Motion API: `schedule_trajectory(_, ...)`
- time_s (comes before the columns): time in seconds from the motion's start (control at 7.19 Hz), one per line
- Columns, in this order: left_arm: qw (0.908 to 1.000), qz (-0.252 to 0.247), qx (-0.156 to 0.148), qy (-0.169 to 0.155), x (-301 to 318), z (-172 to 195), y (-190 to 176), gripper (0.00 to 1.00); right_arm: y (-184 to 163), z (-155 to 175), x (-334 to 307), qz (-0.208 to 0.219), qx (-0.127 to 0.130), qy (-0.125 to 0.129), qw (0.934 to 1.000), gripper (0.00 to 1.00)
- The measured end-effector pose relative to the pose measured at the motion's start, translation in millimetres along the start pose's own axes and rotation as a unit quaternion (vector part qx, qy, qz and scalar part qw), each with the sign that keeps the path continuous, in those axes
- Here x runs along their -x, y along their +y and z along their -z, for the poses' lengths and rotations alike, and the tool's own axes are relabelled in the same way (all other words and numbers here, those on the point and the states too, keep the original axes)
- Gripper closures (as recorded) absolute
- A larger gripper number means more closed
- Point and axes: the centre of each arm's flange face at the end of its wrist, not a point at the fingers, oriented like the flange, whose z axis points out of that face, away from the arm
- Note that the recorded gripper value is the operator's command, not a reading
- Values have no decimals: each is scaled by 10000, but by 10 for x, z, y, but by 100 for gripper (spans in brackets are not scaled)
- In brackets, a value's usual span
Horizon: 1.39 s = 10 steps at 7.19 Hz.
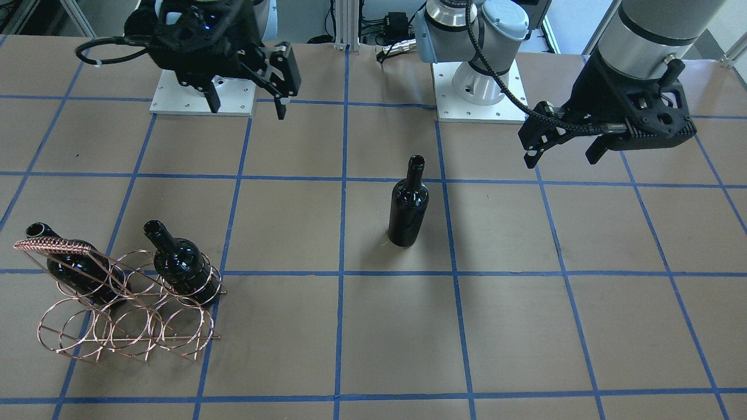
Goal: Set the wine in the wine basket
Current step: 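Move the right gripper over the standing bottle while the left arm draws back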
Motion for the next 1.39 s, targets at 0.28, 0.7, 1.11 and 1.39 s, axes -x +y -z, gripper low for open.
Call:
schedule_trajectory(0.28, 10000, -39, 45, 40, -24, 1, 74, 0, -6, -268, 679, -62, 66, 2, 10000, 0)
schedule_trajectory(0.7, 9999, -88, 134, 17, -59, 4, 249, 0, 131, -701, 1538, 72, -54, -195, 9998, 0)
schedule_trajectory(1.11, 9996, -88, 274, 32, -64, -68, 319, 0, 296, -1025, 2002, 117, -27, -236, 9997, 0)
schedule_trajectory(1.39, 9993, -88, 355, 19, -62, -82, 341, 0, 310, -1221, 2108, 178, 49, -184, 9997, 0)
